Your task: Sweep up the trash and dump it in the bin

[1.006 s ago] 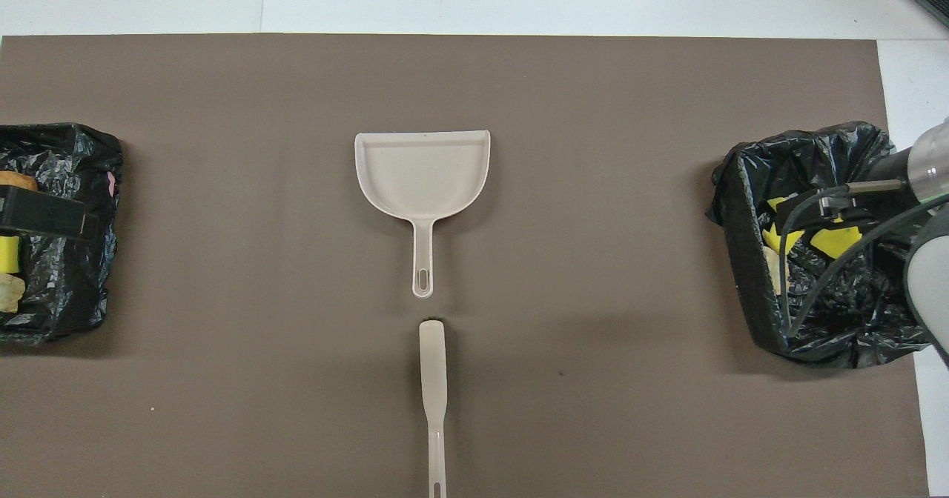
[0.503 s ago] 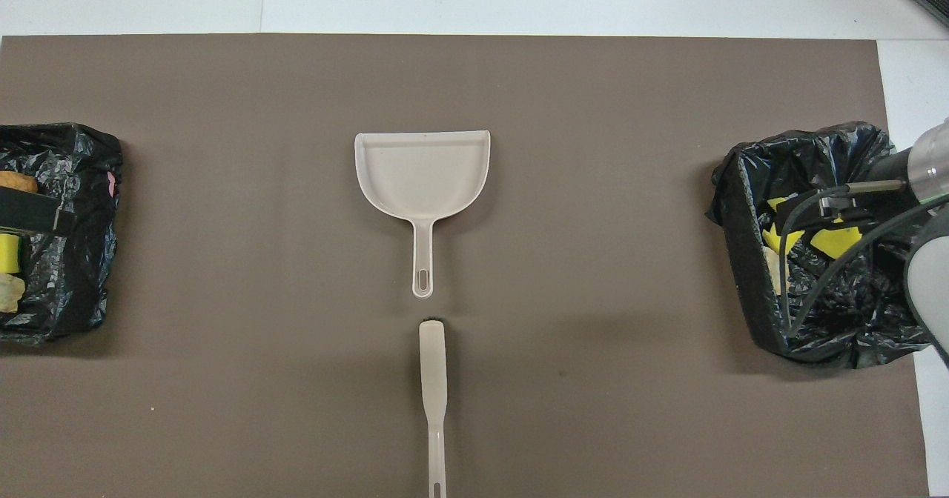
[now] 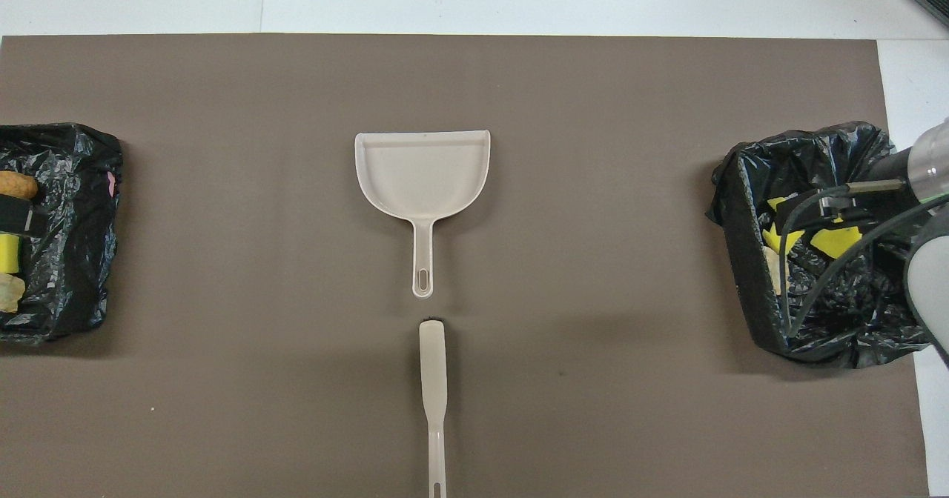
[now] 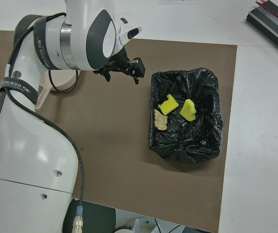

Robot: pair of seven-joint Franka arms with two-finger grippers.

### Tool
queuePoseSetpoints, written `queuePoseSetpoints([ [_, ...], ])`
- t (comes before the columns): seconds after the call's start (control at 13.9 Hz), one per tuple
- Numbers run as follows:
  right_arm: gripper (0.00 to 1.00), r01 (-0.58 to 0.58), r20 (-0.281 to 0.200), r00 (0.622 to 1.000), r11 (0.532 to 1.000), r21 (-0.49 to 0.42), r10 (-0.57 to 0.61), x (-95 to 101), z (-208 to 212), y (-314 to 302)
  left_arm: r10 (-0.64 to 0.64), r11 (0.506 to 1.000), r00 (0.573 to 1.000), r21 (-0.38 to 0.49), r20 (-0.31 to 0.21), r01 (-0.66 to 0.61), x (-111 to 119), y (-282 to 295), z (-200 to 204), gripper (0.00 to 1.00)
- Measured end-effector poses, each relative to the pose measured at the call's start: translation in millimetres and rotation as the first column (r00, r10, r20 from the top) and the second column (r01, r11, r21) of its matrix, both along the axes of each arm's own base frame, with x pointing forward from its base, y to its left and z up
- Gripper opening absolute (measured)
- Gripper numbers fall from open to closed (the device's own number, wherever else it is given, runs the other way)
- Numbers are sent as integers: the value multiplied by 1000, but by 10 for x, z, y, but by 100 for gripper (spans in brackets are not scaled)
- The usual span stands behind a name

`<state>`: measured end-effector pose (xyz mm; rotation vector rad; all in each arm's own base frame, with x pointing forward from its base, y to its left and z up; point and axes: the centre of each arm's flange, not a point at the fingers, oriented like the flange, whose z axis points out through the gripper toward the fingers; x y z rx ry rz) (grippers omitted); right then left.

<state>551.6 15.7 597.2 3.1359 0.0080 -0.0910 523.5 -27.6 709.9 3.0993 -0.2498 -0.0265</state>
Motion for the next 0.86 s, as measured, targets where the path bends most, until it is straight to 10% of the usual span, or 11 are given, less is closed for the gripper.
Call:
queuePoseSetpoints([
  [0.86, 100, 0, 0, 1000, 1000, 0, 0, 0, 0, 0, -8, 1000, 1000, 6, -7, 8, -99, -27, 57, 100],
])
